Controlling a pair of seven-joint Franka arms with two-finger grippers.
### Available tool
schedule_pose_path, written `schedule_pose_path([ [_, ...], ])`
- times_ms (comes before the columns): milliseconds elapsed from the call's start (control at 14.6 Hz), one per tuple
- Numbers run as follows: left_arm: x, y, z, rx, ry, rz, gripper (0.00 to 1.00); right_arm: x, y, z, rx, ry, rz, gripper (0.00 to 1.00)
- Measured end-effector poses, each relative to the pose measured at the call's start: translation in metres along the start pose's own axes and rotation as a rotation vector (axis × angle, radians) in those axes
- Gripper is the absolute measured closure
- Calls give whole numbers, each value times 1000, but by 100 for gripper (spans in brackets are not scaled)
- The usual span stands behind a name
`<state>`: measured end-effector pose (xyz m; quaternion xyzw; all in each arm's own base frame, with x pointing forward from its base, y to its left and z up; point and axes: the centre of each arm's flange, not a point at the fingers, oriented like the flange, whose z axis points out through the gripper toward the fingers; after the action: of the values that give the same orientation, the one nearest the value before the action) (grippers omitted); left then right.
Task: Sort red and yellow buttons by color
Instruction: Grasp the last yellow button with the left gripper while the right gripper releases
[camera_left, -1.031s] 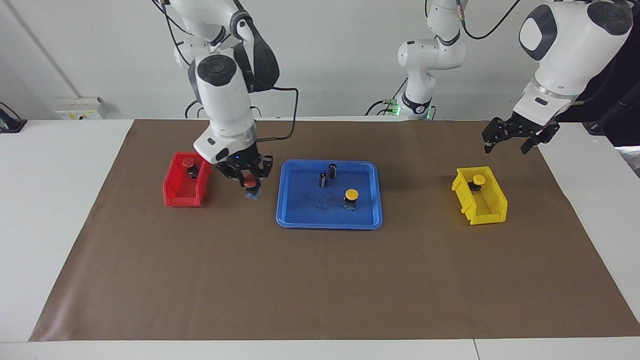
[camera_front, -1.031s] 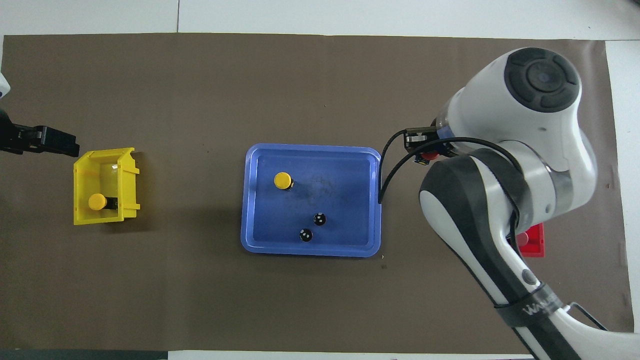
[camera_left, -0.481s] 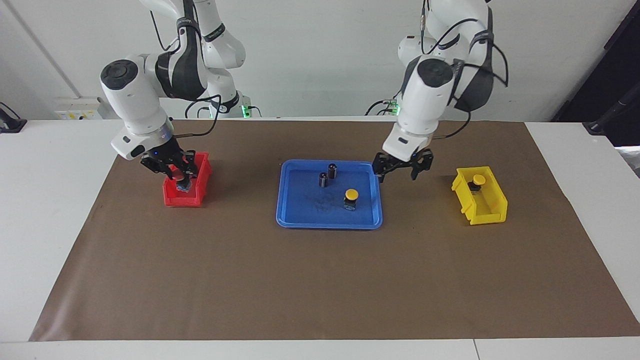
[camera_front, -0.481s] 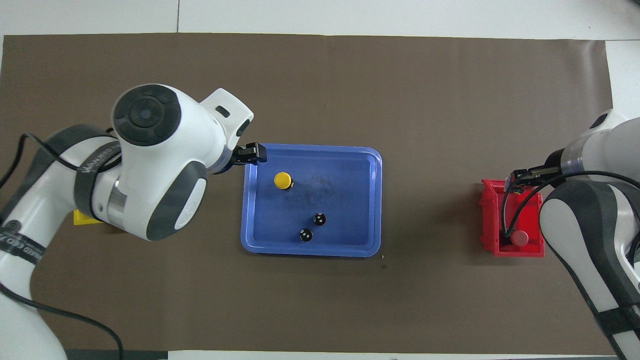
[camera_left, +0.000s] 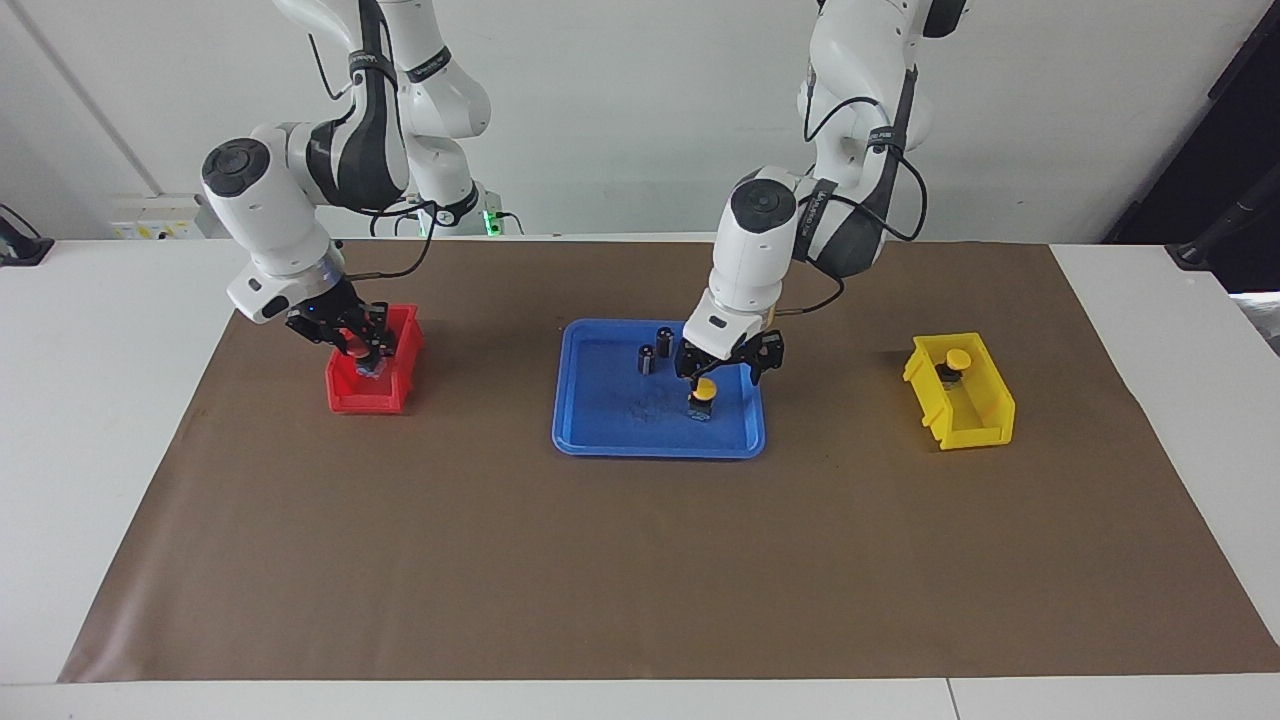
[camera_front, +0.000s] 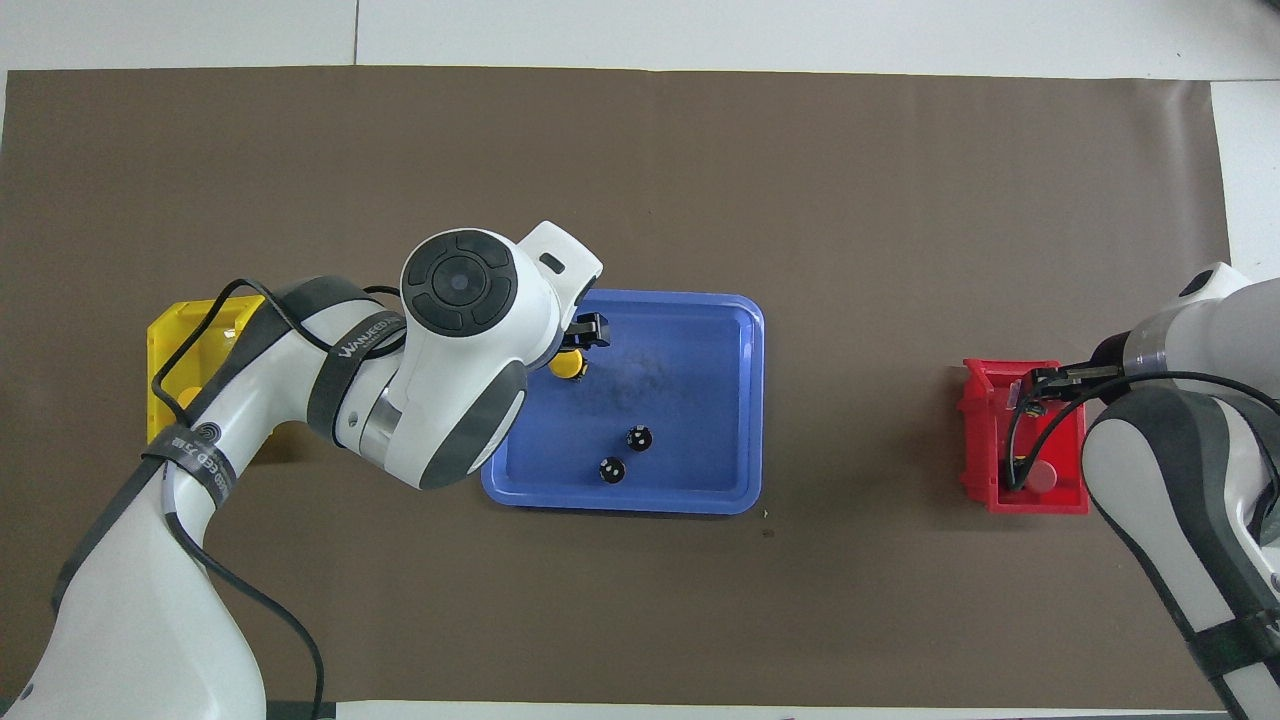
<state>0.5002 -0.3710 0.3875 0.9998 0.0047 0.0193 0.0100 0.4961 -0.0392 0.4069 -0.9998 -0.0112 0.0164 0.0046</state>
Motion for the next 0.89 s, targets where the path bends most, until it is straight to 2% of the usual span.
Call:
schedule_pose_path([
  [344, -9, 12, 27, 8, -11, -5, 3, -8, 8, 21, -2, 17, -19, 59],
  [412, -9, 12, 29, 8, -11, -6, 9, -10, 9, 25, -3, 21, -22, 59],
  [481, -9, 13, 30, 8, -11, -7, 9, -11, 9, 28, -3, 21, -23, 59],
  [550, -9, 13, 29, 8, -11, -9, 15, -12, 9, 31, -3, 21, -24, 59],
  [756, -10, 13, 29, 0, -18, -30, 50, -15, 7, 40, -7, 38, -28, 59],
  [824, -10, 14, 30, -2, -19, -32, 59, -17, 7, 44, -7, 40, -30, 59],
  [893, -11, 16, 30, -3, -20, -35, 59, -18, 7, 48, -7, 37, -34, 59],
])
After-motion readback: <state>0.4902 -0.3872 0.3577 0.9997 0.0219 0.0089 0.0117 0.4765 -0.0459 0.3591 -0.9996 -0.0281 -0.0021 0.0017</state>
